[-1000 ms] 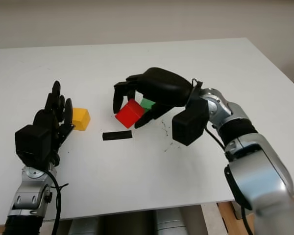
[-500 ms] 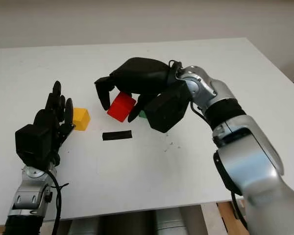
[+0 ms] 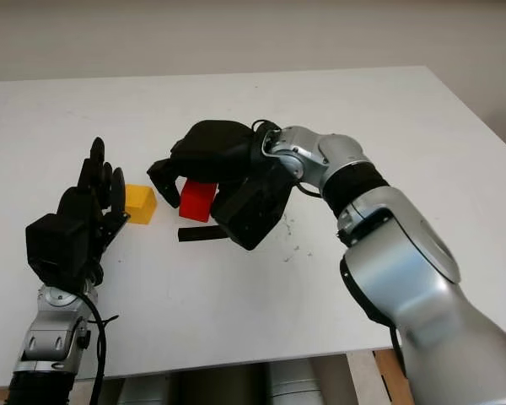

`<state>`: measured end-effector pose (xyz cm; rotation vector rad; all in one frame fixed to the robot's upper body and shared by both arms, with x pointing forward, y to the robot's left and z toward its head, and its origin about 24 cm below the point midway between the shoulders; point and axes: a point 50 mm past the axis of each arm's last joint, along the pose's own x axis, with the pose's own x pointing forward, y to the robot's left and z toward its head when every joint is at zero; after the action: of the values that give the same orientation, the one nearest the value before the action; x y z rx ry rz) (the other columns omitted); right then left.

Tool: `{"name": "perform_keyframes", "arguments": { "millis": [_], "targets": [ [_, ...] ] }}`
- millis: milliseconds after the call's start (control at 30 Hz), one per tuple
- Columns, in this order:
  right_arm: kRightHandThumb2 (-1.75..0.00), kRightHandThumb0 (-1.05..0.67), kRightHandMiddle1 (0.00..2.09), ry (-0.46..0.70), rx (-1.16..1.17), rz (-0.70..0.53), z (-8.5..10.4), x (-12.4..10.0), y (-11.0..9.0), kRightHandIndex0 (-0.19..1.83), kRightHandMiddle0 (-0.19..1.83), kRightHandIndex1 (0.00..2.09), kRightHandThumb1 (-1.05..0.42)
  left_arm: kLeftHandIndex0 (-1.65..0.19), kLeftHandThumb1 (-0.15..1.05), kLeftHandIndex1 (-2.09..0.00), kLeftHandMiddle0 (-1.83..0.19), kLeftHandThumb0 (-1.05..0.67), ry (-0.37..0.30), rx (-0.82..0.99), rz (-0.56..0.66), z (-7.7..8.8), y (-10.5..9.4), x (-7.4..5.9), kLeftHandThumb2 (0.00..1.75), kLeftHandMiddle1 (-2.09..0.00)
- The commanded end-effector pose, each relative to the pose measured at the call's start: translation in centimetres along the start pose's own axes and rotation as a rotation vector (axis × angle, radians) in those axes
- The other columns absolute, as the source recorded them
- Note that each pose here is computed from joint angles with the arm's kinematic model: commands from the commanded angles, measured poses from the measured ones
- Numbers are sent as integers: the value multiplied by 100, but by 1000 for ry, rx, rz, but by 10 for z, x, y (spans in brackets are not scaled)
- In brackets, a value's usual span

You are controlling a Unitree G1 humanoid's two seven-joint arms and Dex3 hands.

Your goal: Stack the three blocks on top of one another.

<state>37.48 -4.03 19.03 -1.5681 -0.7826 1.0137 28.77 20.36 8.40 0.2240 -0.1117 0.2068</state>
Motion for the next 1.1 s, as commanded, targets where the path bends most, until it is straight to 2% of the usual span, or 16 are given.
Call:
{"name": "perform_keyframes", "arguments": {
  "millis": [0,133,333,400,533,633,867,1067],
  "targets": [
    [-8,-12,148,5,-26,-6,0,3,-9,30,34,148,-103,2,105,0,2,-71,-5,-9,3,1,0,-2,69,-5],
    [-8,-14,148,25,-12,16,-2,4,-5,24,36,151,-103,2,105,0,2,-71,-10,-2,3,0,-1,-3,69,-5],
    [-8,-14,155,38,-13,35,-3,4,-3,33,35,158,-103,3,105,0,3,-70,-4,-17,1,0,-1,-4,68,-5],
    [-9,-16,154,37,-18,45,-3,4,-2,21,33,161,-104,4,105,0,3,-70,-6,-18,-1,0,-2,-4,68,-5],
    [-9,-15,150,11,-20,54,-1,4,0,24,35,154,-103,4,105,0,4,-71,-10,-15,-3,0,-3,-4,68,-5],
    [-8,-16,150,-17,-22,47,2,3,3,34,38,160,-101,5,105,0,4,-69,-14,-25,-3,0,-4,-5,69,-5],
    [-6,-21,151,-23,0,54,4,4,9,39,35,168,-99,5,105,0,4,-70,-7,-31,-2,-1,-4,-6,68,-5],
    [-6,-19,154,-25,-7,79,5,7,11,33,33,163,-100,5,105,0,4,-69,-10,-29,4,-1,-3,-7,67,-5]
  ]
}}
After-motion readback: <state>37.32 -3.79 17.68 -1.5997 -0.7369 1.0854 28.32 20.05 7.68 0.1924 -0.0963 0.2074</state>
